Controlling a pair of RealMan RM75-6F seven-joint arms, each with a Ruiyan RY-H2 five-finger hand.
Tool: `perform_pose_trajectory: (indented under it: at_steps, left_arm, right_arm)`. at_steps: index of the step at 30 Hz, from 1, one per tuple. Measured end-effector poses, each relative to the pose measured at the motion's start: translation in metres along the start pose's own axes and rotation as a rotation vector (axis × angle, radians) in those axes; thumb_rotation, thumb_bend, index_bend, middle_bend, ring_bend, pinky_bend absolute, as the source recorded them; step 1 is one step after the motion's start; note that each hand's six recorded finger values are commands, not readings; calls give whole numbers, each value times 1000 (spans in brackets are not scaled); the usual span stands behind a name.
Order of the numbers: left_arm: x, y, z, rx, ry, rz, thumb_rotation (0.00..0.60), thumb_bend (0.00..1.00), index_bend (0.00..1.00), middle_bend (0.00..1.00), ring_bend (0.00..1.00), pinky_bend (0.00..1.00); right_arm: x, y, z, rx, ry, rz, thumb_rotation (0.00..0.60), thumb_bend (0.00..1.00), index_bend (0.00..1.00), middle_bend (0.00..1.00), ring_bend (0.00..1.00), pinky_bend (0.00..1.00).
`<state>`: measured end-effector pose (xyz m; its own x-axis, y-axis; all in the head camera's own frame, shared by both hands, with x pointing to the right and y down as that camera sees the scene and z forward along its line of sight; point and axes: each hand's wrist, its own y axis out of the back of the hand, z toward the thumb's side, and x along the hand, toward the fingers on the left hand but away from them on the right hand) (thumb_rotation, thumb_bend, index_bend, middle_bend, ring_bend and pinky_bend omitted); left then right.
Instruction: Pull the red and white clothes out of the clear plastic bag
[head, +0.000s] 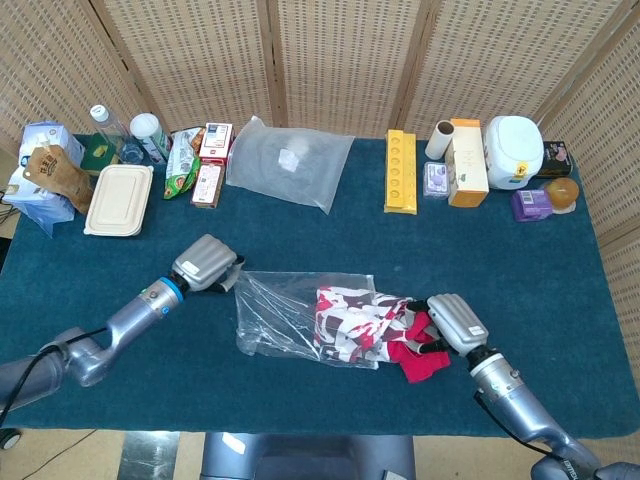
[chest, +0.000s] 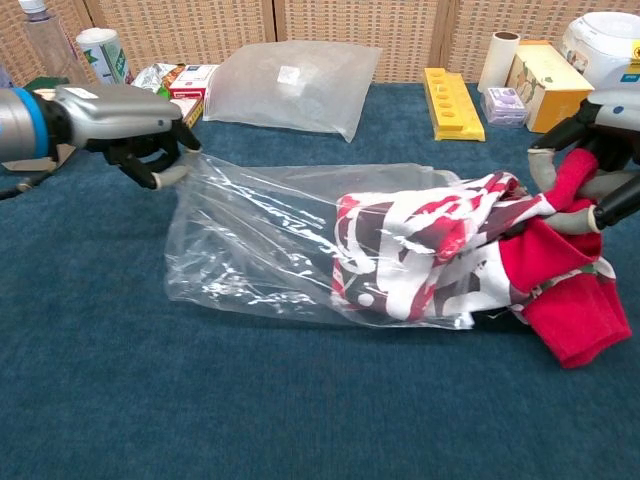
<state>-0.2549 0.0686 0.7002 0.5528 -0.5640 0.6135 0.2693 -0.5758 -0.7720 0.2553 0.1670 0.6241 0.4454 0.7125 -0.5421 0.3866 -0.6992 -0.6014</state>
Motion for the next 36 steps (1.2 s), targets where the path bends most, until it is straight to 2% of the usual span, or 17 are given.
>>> perform_pose_trajectory:
  at_steps: [4,13,23,26,27,29,30,31,32,34,36]
  left_arm:
    - [-33,-1,-37,14,84,-5,600,520,850,779,833,812]
    - [-84,-2,-91,41,231,-15,600,520,850,779,833,812]
    - [-123,0,-127,49,347,-1,600,522,850,779,833,812]
    - [-125,-3,-127,22,359,0,600,472,830,779,830,810]
    - [-124,-5,-125,9,358,0,600,421,761,763,802,797]
    - [-120,-10,-119,-25,351,-8,600,309,523,656,678,740]
    - [-119,-13,-117,-40,348,-16,600,244,355,542,557,677]
    - [-118,-16,-113,-61,345,-31,600,202,251,462,469,624]
    - [-116,-19,-110,-78,342,-43,600,144,121,344,334,530]
    - [-112,-24,-102,-118,332,-77,600,68,6,168,130,347]
    - [-107,-28,-93,-149,319,-103,600,45,0,92,44,252]
  right_arm:
    - [-7,-2,7,11,11,9,600,358,815,1000,1000,1000]
    - [-17,0,10,28,5,6,600,358,815,1000,1000,1000]
    - [-18,4,2,36,-24,-7,600,358,815,1000,1000,1000]
    - [-17,4,1,36,-25,-7,600,359,808,1000,1000,1000]
    - [-17,4,1,40,-24,-8,600,357,788,995,1000,995]
    - [-16,2,0,51,-21,-7,600,348,711,949,1000,954]
    - [-16,2,-1,57,-20,-6,600,335,647,886,977,895]
    - [-15,2,-2,68,-20,-6,600,323,601,831,944,845]
    - [-14,2,-2,77,-21,-4,600,298,533,734,870,765]
    - [-11,3,-5,91,-26,-3,575,234,410,545,671,596]
    - [-10,4,-6,90,-28,-4,539,190,331,433,536,479]
